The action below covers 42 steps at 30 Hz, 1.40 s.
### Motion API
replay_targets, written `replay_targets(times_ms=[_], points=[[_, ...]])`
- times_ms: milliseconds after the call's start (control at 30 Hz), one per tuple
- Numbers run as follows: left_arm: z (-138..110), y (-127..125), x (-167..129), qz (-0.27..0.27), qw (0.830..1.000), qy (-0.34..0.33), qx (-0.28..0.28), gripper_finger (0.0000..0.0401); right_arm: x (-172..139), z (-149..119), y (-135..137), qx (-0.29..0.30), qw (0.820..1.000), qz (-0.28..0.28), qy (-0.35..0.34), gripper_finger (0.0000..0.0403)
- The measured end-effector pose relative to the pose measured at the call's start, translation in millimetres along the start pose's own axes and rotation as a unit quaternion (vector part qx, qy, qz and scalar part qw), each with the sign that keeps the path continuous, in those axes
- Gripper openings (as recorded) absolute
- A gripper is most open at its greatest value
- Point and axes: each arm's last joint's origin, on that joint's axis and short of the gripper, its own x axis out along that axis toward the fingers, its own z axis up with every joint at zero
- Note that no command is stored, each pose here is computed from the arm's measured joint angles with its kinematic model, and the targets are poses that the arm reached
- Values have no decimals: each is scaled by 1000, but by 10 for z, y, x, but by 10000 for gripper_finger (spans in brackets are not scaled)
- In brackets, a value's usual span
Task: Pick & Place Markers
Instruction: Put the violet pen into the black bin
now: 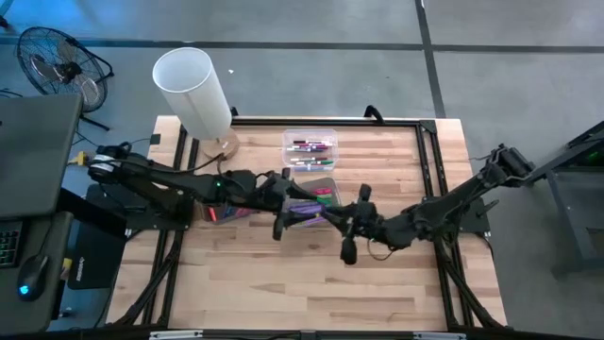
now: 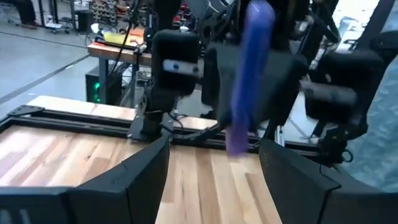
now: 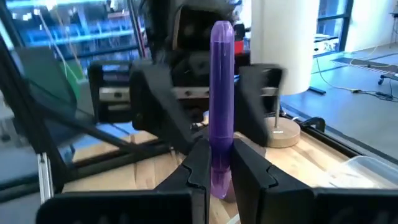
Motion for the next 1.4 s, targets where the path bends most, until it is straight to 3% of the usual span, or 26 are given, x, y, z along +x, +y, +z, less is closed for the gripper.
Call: replay_targets(times_ms=[467, 767, 1067, 1267, 1400], points=[[110, -58, 159, -42, 999, -9, -10, 236, 200, 42, 66, -12, 999, -8, 33, 32], [120, -57, 159, -44, 999, -13, -25, 148, 248, 0, 4, 11, 998, -7, 58, 32], [113, -58, 159, -51, 998, -8, -21, 32, 257, -3, -2, 14, 998, 7, 65, 32], [96, -55, 159, -51, 998, 1, -22, 34, 257, -10, -7, 7, 998, 5, 69, 34], [87, -51, 160, -46, 999, 5, -25, 46, 257, -16, -10, -4, 998, 2, 70, 61]])
